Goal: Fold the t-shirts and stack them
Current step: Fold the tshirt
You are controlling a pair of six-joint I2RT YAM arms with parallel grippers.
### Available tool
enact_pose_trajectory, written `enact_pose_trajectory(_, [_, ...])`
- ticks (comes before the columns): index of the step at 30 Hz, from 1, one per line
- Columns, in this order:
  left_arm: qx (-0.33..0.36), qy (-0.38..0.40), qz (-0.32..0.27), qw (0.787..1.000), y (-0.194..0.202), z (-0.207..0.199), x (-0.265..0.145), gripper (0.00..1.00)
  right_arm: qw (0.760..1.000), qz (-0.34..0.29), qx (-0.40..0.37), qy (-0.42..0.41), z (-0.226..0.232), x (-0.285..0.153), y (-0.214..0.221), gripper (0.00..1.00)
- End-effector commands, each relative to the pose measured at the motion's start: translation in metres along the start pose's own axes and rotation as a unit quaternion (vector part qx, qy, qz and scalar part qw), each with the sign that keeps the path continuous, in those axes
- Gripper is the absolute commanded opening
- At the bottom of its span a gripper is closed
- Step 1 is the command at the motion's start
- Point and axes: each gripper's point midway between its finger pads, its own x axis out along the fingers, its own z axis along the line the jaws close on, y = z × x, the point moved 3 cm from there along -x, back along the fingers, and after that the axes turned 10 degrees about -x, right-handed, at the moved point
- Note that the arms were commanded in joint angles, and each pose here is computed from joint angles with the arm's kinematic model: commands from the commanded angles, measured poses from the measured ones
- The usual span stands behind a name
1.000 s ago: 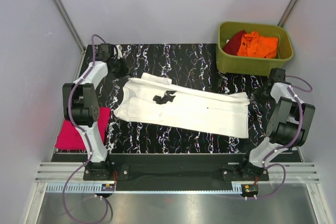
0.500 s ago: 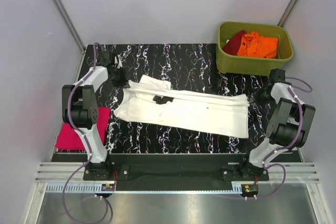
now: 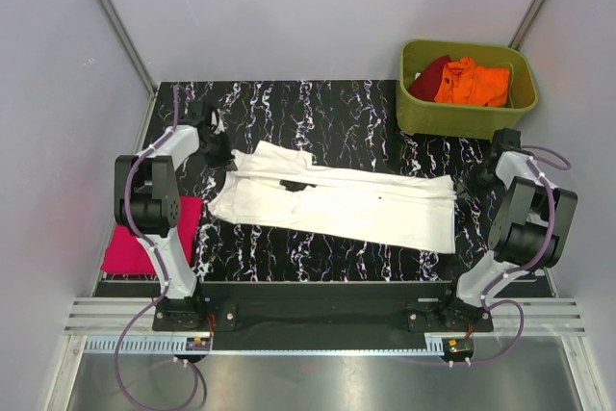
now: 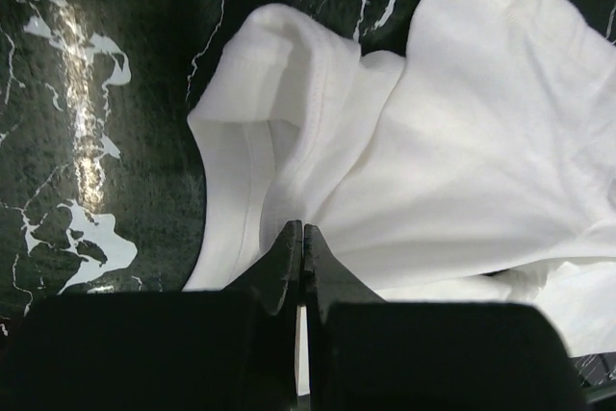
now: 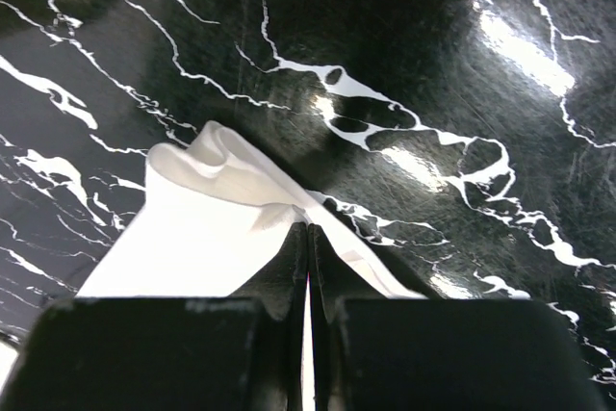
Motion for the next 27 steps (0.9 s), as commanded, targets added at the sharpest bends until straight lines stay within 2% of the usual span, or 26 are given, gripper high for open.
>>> enact_pose_trajectory(1, [0.003,-0.025,-0.003,1.000,0.001,0.012,0.001,0.00,1.000,-0.013,-0.001,0.021,-0.005,-0.003,-0.008,0.00])
enact_pose_trajectory(9, [0.001,-0.053,0.002,0.999,0.001,0.021,0.003,0.00,0.998,0.015,0.006,0.053,-0.016,0.002,0.010,0.00])
enact_pose_trajectory(18, [0.001,-0.058,0.000,0.998,-0.004,0.020,0.004,0.00,1.000,-0.013,0.000,0.024,-0.006,-0.018,0.011,0.00])
enact_pose_trajectory(24, [-0.001,-0.062,0.004,0.998,-0.003,0.022,0.006,0.00,0.999,0.009,0.001,0.034,-0.012,-0.019,0.026,0.06])
enact_pose_trajectory(25, [-0.002,-0.060,0.003,0.998,-0.003,0.021,0.005,0.01,1.000,0.022,0.002,0.022,-0.009,-0.021,0.032,0.07])
enact_pose_trajectory(27, [-0.003,-0.057,0.000,0.998,-0.004,0.019,0.003,0.12,1.000,0.026,0.006,0.012,-0.008,-0.028,0.039,0.15])
